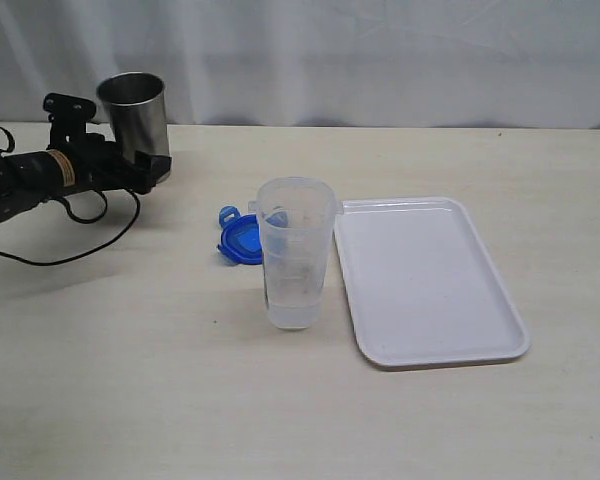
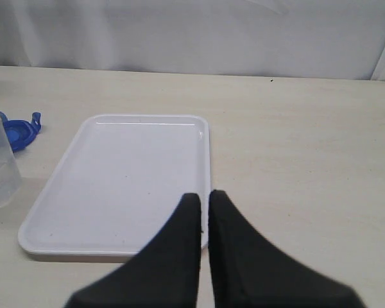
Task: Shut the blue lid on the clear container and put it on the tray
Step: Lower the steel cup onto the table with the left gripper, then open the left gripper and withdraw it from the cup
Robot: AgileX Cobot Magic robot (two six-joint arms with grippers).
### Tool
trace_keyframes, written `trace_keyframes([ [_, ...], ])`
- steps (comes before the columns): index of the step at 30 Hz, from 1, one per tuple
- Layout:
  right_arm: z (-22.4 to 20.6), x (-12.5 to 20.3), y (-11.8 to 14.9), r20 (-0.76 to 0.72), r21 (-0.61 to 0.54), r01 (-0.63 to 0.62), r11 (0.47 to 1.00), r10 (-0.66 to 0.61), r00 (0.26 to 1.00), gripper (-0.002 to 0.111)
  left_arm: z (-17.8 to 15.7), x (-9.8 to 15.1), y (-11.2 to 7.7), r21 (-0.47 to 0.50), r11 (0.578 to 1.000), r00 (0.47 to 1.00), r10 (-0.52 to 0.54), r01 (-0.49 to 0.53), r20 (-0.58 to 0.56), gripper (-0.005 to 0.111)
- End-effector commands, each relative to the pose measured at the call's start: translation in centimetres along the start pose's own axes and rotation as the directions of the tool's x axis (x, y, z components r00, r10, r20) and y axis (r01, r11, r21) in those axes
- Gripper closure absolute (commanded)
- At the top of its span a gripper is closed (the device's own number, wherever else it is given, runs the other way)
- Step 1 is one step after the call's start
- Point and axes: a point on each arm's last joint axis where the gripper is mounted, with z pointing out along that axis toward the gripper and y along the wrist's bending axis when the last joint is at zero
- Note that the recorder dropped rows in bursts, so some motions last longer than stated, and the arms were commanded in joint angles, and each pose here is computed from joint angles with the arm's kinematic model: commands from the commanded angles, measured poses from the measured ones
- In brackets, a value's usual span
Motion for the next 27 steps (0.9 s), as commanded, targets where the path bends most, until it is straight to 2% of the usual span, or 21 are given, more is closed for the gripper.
trace_keyframes([
  [1, 0.0, 0.0, 0.0, 0.011, -0.003, -0.001, 1.000, 0.001, 1.000, 0.104, -1.5, -0.7, -0.3, -0.019, 1.000, 1.000, -0.017, 0.017, -0.001, 0.023],
  [7, 0.0, 0.0, 0.0, 0.011, -0.003, -0.001, 1.000, 0.001, 1.000, 0.104, -3.9, -1.2, -1.5, -0.014, 1.000, 1.000, -0.027, 0.026, -0.010, 0.023],
  [19, 0.0, 0.0, 0.0, 0.011, -0.003, -0.001, 1.000, 0.001, 1.000, 0.104, -11.9, -5.0, -4.4, -0.071, 0.997, 0.999, 0.007, -0.004, 0.041, 0.023],
  [27, 0.0, 0.0, 0.0, 0.011, -0.003, -0.001, 1.000, 0.001, 1.000, 0.104, -18.0, -9.0, -6.7, -0.104, 0.993, 0.983, 0.076, -0.060, 0.165, 0.023],
])
